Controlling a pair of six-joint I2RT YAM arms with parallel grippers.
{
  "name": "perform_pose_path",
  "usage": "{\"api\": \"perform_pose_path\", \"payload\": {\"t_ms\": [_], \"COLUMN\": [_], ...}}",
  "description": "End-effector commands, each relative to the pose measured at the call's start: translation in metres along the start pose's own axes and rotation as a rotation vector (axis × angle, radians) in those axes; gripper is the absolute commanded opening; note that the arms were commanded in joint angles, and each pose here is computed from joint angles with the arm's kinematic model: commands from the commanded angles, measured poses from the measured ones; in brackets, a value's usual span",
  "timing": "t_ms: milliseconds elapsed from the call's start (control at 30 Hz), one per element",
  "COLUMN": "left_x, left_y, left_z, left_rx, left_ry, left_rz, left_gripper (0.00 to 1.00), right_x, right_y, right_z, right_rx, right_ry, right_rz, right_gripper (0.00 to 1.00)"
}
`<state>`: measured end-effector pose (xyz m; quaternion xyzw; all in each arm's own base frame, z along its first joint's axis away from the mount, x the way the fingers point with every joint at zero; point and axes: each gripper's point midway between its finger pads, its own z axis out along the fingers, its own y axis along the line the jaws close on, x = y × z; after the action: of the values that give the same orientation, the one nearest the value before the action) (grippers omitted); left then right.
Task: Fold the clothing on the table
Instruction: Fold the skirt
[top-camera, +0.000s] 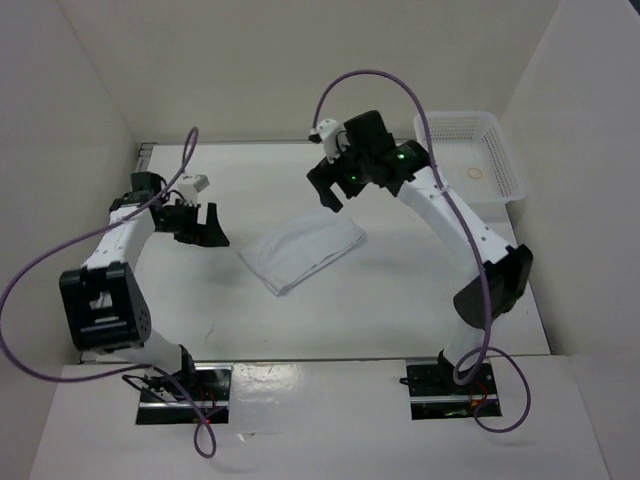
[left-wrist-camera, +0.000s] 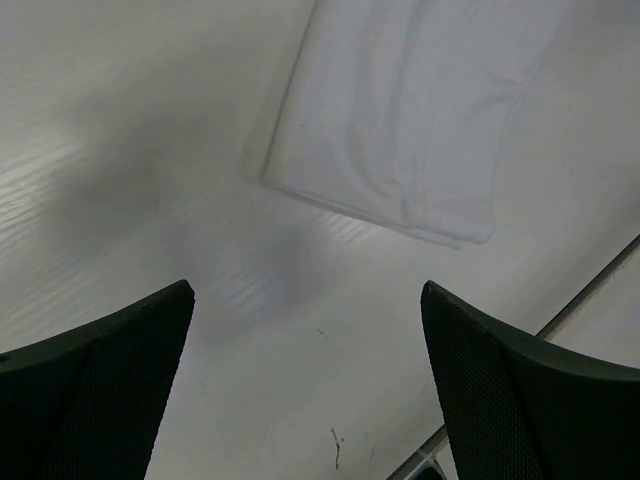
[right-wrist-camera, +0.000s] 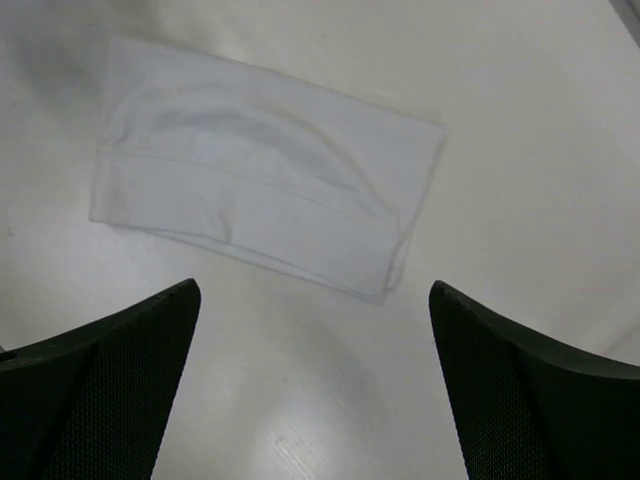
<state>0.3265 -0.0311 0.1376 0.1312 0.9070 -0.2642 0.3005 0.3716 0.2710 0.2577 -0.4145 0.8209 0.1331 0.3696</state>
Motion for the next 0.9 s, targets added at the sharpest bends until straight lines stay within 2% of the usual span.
{"api": "perform_pose_path", "payload": {"t_ms": [0, 100, 167, 433, 633, 867], "left_x": [0.013, 0.020, 0.022, 0.038, 0.041, 0.058], "left_y": [0.007, 0.015, 0.019, 0.020, 0.017, 0.017], "left_z": [0.037, 0.063, 0.076, 0.116, 0.133, 0.135], "left_rx": [0.077, 0.111, 0.128, 0.193, 0.202, 0.214], "left_ry": [0.066, 0.105, 0.116, 0.194, 0.228, 0.287], "left_rz": [0.030, 0.016, 0.011, -0.017, 0.009, -0.008], "left_gripper": [1.00, 0.94, 0.88, 0.76, 0.74, 0.64], "right_x": [0.065, 0.084, 0.088, 0.100, 0.107, 0.108], "right_y": [-0.014, -0.017, -0.027, -0.050, -0.052, -0.056], "right_z": [0.025, 0.024, 0.018, 0.010, 0.012, 0.011], "right_rx": [0.004, 0.007, 0.028, 0.065, 0.068, 0.074], "right_ry": [0.144, 0.164, 0.154, 0.151, 0.160, 0.161], "right_rz": [0.104, 0.138, 0.155, 0.217, 0.226, 0.233], "right_gripper": [0.99, 0.99, 0.99, 0.99, 0.99, 0.99]}}
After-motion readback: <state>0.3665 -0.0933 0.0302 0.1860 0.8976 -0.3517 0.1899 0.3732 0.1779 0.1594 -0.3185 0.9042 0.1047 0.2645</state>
